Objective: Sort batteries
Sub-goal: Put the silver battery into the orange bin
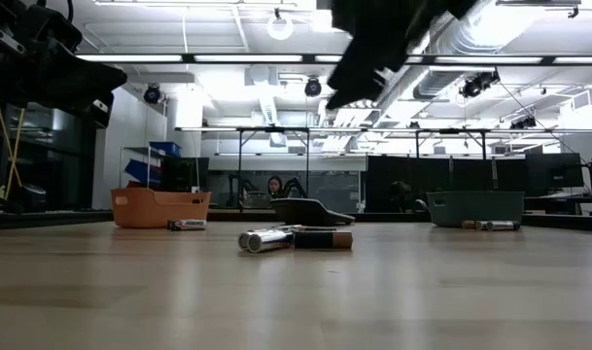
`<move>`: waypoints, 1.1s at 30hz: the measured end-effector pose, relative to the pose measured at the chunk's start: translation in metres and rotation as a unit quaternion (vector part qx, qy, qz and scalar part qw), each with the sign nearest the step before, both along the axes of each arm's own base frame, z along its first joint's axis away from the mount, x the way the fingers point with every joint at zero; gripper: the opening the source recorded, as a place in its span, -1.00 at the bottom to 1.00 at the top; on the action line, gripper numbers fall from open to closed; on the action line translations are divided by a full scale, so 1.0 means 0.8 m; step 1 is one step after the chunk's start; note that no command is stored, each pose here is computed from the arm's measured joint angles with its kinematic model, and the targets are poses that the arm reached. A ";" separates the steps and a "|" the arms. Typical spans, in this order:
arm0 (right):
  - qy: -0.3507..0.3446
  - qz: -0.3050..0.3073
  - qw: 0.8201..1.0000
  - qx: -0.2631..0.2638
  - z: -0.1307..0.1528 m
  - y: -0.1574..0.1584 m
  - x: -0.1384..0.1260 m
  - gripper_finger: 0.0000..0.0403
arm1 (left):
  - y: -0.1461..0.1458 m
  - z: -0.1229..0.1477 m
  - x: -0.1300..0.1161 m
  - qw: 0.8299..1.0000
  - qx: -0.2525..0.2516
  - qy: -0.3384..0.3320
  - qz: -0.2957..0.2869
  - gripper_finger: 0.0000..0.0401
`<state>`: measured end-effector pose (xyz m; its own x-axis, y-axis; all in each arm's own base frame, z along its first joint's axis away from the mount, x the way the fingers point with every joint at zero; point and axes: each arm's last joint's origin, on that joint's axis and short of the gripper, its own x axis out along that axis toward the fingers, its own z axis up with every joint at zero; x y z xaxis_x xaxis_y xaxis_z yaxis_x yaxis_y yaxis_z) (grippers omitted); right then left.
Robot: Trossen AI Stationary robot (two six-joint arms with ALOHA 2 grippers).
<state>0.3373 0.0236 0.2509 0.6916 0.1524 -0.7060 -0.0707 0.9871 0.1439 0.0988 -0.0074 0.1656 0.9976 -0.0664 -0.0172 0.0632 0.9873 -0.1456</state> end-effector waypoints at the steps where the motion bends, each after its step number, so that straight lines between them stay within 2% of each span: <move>1: 0.008 0.042 0.999 -0.024 -0.005 0.016 0.012 0.10 | 0.000 0.000 0.000 1.000 0.000 0.000 0.000 -0.97; 3: 0.034 0.108 0.991 -0.071 -0.015 0.043 0.031 0.10 | 0.000 0.000 0.000 1.000 0.000 0.000 0.000 -0.97; 6: 0.067 0.168 0.975 -0.131 -0.026 0.068 0.058 0.10 | 0.000 0.000 0.000 1.000 0.000 0.000 0.000 -0.97; 10: 0.052 0.190 0.963 -0.184 -0.026 0.070 0.101 0.10 | 0.000 0.000 0.000 1.000 0.000 0.000 0.000 -0.97; 13: 0.010 0.146 0.971 -0.191 -0.018 0.043 0.142 0.10 | 0.000 0.000 0.000 1.000 0.000 0.000 0.000 -0.97; 17: -0.001 0.074 0.982 -0.173 -0.021 -0.011 0.183 0.10 | 0.000 0.000 0.000 1.000 0.000 0.000 0.000 -0.97; 20: -0.009 0.051 0.983 -0.178 -0.029 -0.046 0.210 0.10 | 0.000 0.000 0.000 1.000 0.000 0.000 0.000 -0.97; 23: 0.010 0.032 0.986 -0.165 -0.054 -0.068 0.232 0.09 | 0.000 0.000 0.000 1.000 0.000 0.000 0.000 -0.97; 28: 0.038 -0.045 0.992 -0.108 -0.103 -0.098 0.260 0.06 | 0.000 0.000 0.000 1.000 0.000 0.000 0.000 -0.97; 33: 0.046 -0.080 0.989 -0.118 -0.129 -0.119 0.270 0.05 | 0.000 0.000 0.000 1.000 0.000 0.000 0.000 -0.97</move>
